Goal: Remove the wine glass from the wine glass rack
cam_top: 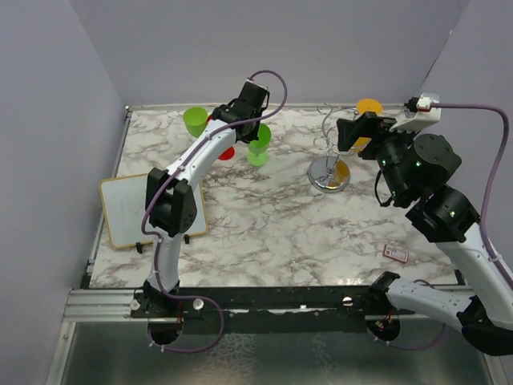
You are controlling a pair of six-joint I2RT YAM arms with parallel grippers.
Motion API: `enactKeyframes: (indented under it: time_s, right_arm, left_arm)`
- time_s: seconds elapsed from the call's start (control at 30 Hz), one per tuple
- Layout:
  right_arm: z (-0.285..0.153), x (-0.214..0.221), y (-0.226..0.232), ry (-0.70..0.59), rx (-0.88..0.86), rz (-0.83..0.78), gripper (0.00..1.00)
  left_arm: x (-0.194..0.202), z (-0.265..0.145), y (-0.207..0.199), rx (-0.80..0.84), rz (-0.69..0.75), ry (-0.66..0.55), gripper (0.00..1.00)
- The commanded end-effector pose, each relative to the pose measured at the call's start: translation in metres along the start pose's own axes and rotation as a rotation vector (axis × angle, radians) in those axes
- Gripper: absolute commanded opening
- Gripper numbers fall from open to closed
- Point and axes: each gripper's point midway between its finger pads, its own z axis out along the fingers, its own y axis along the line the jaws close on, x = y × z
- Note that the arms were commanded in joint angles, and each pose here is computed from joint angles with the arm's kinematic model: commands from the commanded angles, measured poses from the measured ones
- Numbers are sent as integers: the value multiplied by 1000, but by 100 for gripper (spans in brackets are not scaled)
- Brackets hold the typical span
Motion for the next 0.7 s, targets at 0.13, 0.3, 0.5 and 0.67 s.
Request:
enactKeyframes:
  time_s: [0.13,0.3,0.5,0.67]
  right_arm:
    - [9,1,-21,-34,127,-76,100]
    - [13,9,-27,-19,161,-124,100]
    - [23,15,-30,17,199,-202,100]
    - [29,22,-28,49,206,-228,100]
  left_arm:
    - [-16,15,17,-33,-52,-2,0]
    - [-11,26,19,24,-122,32,2]
    - [-5,35,21,21,-129,57,7]
    - [-1,38,25,3,-125,72,14]
